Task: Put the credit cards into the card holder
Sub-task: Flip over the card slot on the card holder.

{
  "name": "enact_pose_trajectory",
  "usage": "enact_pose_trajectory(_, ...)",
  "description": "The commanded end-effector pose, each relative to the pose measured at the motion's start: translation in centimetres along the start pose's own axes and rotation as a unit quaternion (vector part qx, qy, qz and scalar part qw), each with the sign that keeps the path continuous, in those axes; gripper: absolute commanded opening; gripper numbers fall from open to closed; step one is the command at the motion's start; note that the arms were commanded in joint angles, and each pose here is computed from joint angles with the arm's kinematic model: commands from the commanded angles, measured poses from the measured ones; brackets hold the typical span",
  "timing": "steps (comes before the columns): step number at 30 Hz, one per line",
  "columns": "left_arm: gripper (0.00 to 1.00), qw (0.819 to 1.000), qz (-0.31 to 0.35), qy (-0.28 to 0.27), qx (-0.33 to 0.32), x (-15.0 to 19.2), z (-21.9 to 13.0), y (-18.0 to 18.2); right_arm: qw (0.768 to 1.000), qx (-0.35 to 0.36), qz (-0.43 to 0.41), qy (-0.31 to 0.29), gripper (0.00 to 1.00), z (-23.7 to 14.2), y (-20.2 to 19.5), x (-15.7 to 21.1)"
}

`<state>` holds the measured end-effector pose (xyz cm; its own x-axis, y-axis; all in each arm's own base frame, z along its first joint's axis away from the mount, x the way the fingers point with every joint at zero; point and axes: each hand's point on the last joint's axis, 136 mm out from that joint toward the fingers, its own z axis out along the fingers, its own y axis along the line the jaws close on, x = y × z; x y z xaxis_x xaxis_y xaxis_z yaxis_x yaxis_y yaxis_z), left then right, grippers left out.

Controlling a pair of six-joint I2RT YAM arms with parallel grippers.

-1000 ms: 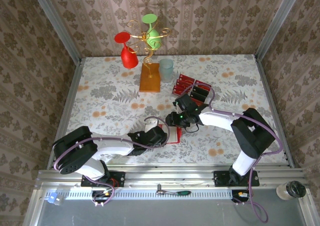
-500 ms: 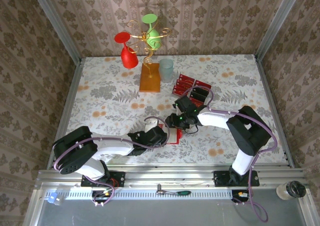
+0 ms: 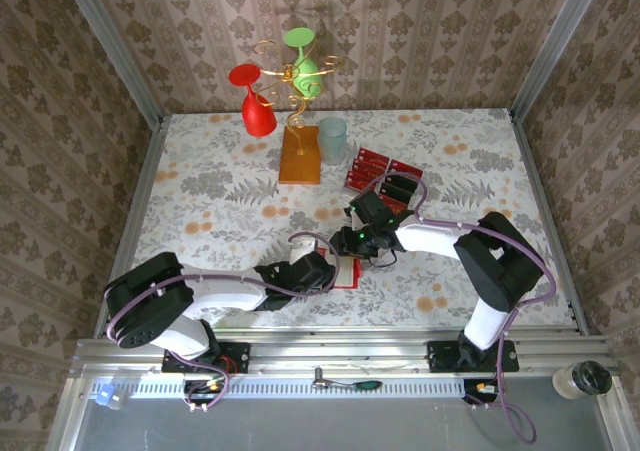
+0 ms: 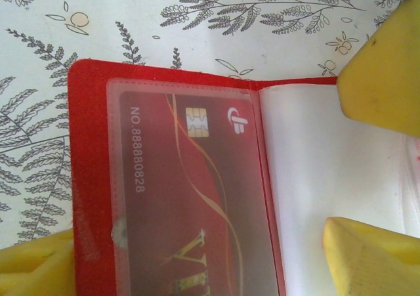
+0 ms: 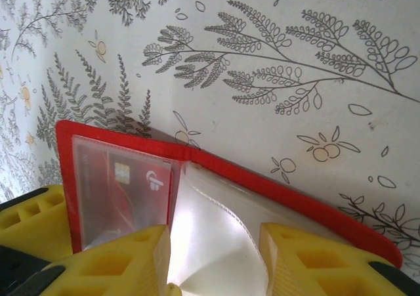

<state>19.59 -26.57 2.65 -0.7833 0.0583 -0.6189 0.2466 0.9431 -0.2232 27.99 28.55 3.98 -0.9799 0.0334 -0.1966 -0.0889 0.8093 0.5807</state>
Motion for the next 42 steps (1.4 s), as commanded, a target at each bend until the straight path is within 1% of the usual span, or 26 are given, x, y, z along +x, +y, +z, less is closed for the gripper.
enact_pose_trajectory(1,0.85,1.000,0.001,0.014,-0.001,0.9,-0.3,0.6,1.000,-0.015,0.003,0.007,0.42,-1.2,1.2,0.4)
enact_pose_trajectory(8,0.90,0.999,-0.018,-0.033,0.013,-2.2,-3.0,0.8,0.999,-0.032,0.000,0.009,0.51,-1.7,3.0,0.7)
enact_pose_trajectory(11,0.91,0.998,-0.035,-0.050,0.015,-3.6,-4.3,1.8,0.999,-0.040,-0.001,0.012,0.52,-1.7,3.9,0.8)
enact_pose_trajectory(16,0.92,0.996,-0.058,-0.068,0.014,-4.8,-6.1,3.8,0.999,-0.046,-0.002,0.016,0.52,-1.2,5.3,1.1)
enact_pose_trajectory(20,0.93,0.994,-0.078,-0.078,0.013,-5.2,-7.1,5.4,0.999,-0.049,-0.001,0.016,0.53,-0.6,6.4,1.1)
enact_pose_trajectory(23,0.93,0.992,-0.092,-0.082,0.016,-5.2,-7.7,6.4,0.999,-0.047,-0.001,0.014,0.57,0.3,7.0,1.0)
enact_pose_trajectory(27,0.94,0.991,-0.101,-0.085,0.021,-5.2,-8.1,7.2,0.999,-0.039,0.001,0.015,0.58,1.8,7.5,0.8)
enact_pose_trajectory(35,0.96,0.991,-0.103,-0.076,0.035,-4.8,-8.3,7.5,0.999,-0.030,0.008,0.008,0.58,4.4,7.4,0.5)
enact_pose_trajectory(42,0.97,0.992,-0.105,-0.064,0.036,-4.5,-7.9,7.5,1.000,-0.026,0.007,0.013,0.58,5.1,7.0,0.7)
